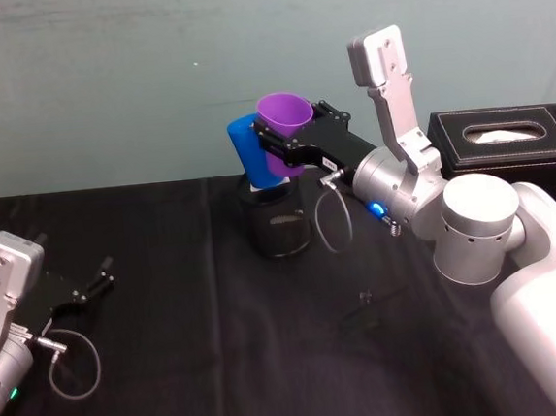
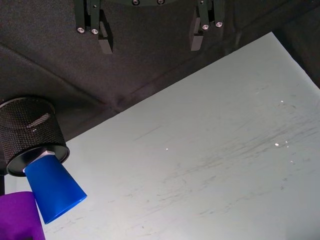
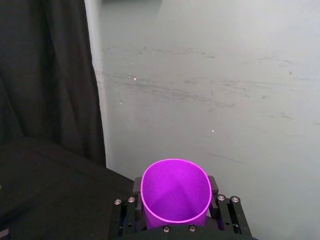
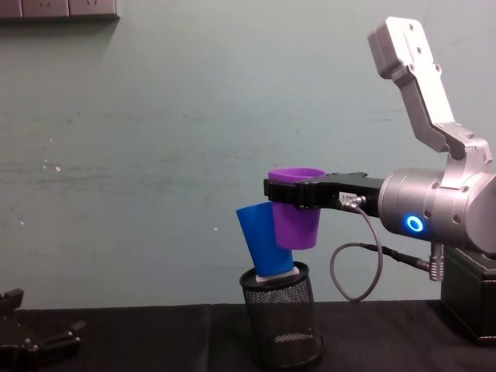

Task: Pick up one cup with a gripper and tap it against the other cup.

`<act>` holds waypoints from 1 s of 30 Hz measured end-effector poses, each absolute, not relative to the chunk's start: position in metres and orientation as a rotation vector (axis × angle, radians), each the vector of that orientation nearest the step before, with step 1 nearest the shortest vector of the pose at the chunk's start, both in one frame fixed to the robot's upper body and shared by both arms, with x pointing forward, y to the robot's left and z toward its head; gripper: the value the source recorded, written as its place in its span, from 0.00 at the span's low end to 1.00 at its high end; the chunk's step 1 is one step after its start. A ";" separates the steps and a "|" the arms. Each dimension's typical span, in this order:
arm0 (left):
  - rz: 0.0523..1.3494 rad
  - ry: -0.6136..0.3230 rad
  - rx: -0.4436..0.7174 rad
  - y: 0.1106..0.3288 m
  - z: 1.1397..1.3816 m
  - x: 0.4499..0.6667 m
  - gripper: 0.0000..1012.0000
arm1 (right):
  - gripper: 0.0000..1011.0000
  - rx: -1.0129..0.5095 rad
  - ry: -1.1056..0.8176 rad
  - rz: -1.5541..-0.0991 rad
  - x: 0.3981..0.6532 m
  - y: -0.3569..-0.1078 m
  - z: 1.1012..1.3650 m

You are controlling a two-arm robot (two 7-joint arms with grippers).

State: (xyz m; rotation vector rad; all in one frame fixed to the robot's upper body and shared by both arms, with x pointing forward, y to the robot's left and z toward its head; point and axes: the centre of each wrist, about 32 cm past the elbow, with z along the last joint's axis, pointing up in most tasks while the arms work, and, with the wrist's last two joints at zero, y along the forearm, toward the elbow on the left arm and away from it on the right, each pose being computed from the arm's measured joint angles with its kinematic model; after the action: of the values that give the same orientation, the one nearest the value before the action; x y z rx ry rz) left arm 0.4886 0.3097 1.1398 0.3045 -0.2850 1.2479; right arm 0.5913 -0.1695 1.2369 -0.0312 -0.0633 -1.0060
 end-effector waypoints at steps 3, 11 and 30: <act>1.248 -0.285 0.304 0.310 1.140 0.489 0.99 | 0.72 -0.031 -0.063 -1.006 0.591 -0.170 1.237; 1.248 -0.285 0.304 0.310 1.140 0.489 0.99 | 0.72 -0.044 -0.048 -0.999 0.588 -0.170 1.229; 1.248 -0.285 0.304 0.310 1.140 0.489 0.99 | 0.72 -0.069 -0.040 -1.000 0.564 -0.191 1.219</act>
State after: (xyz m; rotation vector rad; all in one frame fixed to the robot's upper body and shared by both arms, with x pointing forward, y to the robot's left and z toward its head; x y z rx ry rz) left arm 0.4886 0.3097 1.1398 0.3044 -0.2850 1.2480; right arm 0.5636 -0.1910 1.2190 -0.0686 -0.0401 -1.0003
